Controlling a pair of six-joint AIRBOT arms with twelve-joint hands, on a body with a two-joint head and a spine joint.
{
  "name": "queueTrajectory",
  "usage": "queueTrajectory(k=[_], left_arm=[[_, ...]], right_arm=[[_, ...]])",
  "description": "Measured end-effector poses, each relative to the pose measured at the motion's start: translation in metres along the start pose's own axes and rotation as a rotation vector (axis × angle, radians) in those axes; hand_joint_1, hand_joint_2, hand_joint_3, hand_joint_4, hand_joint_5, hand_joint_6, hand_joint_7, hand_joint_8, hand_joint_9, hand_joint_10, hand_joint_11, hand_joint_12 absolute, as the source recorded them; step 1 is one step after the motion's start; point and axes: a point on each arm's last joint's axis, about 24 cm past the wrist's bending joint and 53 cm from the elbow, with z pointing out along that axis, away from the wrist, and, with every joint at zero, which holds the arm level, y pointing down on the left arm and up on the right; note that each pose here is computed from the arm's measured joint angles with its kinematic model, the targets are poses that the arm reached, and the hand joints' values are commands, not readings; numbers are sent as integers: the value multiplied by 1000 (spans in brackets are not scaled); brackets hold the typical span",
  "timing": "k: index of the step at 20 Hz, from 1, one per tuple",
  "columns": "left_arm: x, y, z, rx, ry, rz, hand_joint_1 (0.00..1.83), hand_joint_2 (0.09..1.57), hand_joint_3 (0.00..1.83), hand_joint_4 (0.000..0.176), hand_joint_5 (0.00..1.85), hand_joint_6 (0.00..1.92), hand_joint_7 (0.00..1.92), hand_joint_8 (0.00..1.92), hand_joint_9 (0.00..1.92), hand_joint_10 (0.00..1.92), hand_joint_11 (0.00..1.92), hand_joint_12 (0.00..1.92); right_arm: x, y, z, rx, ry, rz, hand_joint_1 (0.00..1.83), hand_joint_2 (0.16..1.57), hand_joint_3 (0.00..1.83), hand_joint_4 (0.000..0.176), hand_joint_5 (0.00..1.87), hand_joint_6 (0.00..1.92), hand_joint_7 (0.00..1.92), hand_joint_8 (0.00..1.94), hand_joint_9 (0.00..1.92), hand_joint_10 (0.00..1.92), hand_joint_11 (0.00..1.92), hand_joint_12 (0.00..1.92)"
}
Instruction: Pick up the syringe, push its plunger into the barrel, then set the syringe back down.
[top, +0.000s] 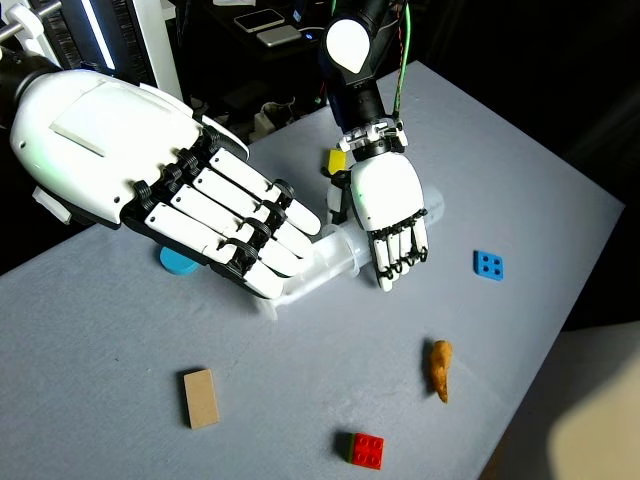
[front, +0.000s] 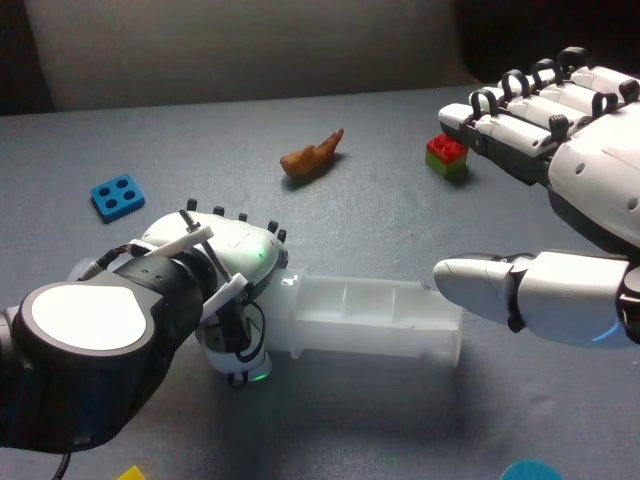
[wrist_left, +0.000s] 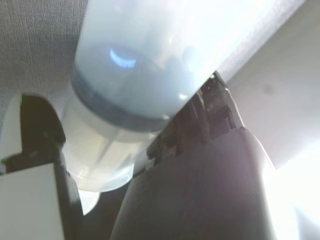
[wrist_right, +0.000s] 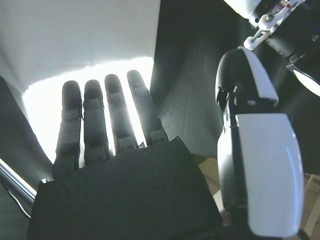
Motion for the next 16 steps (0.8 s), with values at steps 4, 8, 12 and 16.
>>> queueTrajectory(k=[4,8,12,16], left_arm=[[-1,-3,-3,2,5,-21,1492,1111,0,0,984,739,910,1084,961,1116,738,1561],[-11,-7,-9,15,-8,-24,1493,1095,0,0,1021,793,897,1022,997,1007,799,1525],[-30,-8,-13,32,-35,-26,1494,1091,0,0,1024,797,897,1037,1029,952,788,1510],[-61,-22,-17,73,-88,-52,1495,1094,0,0,1025,807,874,1082,1008,964,798,1491]], right_arm=[[0,0,0,-1,1,4,64,1135,0,0,108,0,99,1,105,1,0,384],[0,0,0,-1,2,12,91,1131,0,0,117,3,109,1,108,2,0,396],[0,-1,0,2,1,40,78,1129,0,0,145,6,130,3,127,3,0,445],[-17,-21,-4,50,-44,305,63,1137,0,0,129,4,129,7,126,8,0,434]])
